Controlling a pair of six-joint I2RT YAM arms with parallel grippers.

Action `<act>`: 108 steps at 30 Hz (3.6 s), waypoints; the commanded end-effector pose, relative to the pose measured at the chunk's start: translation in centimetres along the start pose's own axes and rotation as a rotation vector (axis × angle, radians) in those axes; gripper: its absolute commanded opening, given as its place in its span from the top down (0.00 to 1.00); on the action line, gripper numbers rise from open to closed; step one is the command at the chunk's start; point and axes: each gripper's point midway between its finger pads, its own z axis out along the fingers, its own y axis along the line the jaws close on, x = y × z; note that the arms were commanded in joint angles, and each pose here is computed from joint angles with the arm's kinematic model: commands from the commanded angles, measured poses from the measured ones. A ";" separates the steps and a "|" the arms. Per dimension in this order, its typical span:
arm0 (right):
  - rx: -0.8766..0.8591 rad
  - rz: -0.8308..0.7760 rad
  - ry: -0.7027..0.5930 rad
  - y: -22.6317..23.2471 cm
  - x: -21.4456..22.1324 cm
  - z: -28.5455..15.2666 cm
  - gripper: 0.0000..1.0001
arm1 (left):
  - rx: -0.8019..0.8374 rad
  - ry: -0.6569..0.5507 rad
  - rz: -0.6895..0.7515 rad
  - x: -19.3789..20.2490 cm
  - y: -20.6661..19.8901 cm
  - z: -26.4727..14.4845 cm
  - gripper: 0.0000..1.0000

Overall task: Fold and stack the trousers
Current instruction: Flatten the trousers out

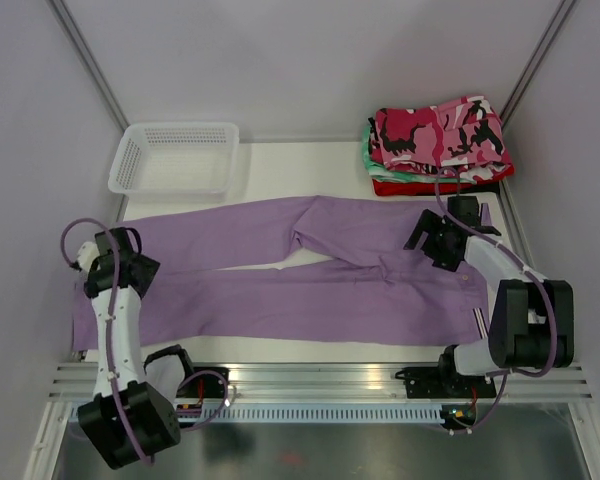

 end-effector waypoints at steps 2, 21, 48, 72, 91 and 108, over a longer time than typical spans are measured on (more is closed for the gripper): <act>0.156 0.230 0.007 -6.7 1.4 -1.5 0.02 | 0.496 0.072 0.388 4.2 -10.3 -2.9 0.23; 0.330 0.431 -0.083 -13.5 3.6 -0.1 0.95 | 0.946 0.315 1.183 31.9 -16.5 -12.4 0.98; -0.001 0.350 -0.413 -10.4 -7.8 -9.4 0.30 | 0.894 0.180 1.201 28.6 -19.0 -18.6 0.34; 0.138 0.150 -0.188 -5.7 -7.9 0.8 0.03 | 0.094 0.222 0.197 6.5 -13.8 10.8 0.62; 0.180 0.179 -0.205 -6.2 -8.3 0.3 0.02 | -0.032 0.220 0.214 2.5 -11.6 14.7 0.88; 0.047 0.292 -0.446 -3.4 -11.7 -9.7 0.02 | 0.287 0.126 0.080 0.1 -7.7 -2.8 0.00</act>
